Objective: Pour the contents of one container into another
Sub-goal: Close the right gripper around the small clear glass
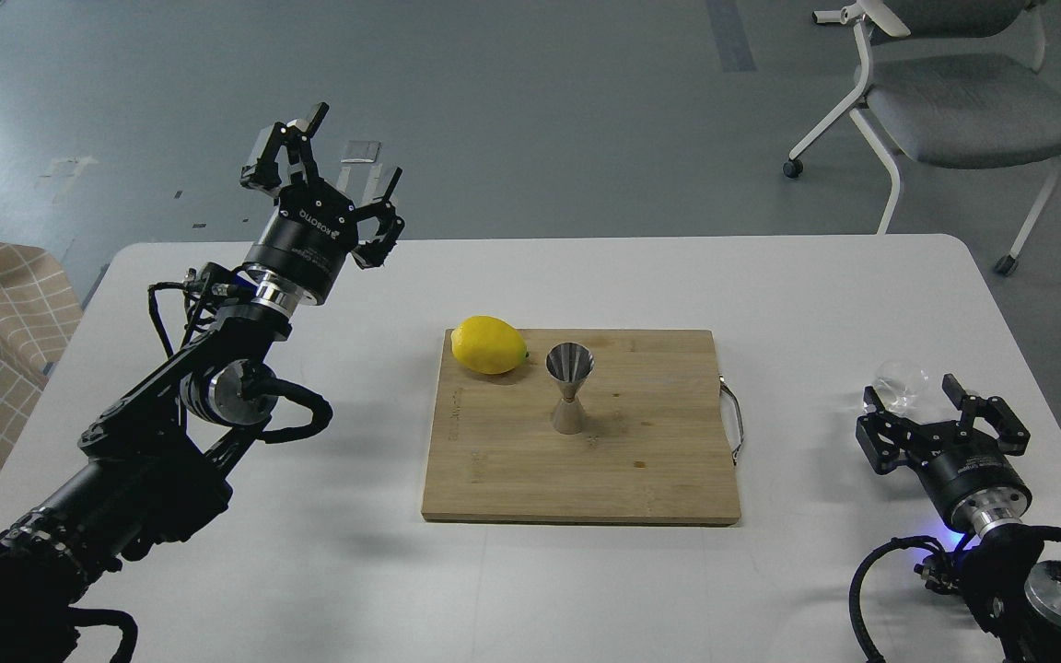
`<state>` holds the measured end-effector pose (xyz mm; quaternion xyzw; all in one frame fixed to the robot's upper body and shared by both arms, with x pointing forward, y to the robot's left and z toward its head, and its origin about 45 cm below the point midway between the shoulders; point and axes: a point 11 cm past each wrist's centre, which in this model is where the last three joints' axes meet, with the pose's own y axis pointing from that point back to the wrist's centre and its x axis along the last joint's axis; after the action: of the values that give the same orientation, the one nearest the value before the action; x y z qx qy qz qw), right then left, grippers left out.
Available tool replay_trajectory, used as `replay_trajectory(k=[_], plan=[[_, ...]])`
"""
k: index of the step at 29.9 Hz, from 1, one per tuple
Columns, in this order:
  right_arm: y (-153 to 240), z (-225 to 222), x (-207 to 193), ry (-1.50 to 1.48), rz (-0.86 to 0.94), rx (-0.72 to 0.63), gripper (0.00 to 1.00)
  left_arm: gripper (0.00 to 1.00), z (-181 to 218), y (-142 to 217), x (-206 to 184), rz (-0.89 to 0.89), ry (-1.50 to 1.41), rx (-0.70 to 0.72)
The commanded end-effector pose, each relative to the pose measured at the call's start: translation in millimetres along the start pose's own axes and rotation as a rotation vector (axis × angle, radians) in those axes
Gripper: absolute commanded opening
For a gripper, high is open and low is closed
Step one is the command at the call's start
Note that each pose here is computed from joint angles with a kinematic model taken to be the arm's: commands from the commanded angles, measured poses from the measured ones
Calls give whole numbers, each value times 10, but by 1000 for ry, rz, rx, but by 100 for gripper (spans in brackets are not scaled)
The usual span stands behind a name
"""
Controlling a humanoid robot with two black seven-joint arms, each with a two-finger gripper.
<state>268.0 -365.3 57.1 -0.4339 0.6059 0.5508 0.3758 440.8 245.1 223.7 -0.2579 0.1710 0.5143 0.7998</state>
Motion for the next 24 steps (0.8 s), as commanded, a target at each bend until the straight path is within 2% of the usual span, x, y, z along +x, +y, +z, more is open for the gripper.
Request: replay_trajectory(k=[1,14,24], plan=[[-4,0,-4,1,0,0,84,98,5,2,3,0,-1,0],[-25,2,-26,1,-5,-1,79,98,5,2,3,0,-1,0],[-60,3,-47,-1,-8,0,78,98,10,3,8,0,-2,0]])
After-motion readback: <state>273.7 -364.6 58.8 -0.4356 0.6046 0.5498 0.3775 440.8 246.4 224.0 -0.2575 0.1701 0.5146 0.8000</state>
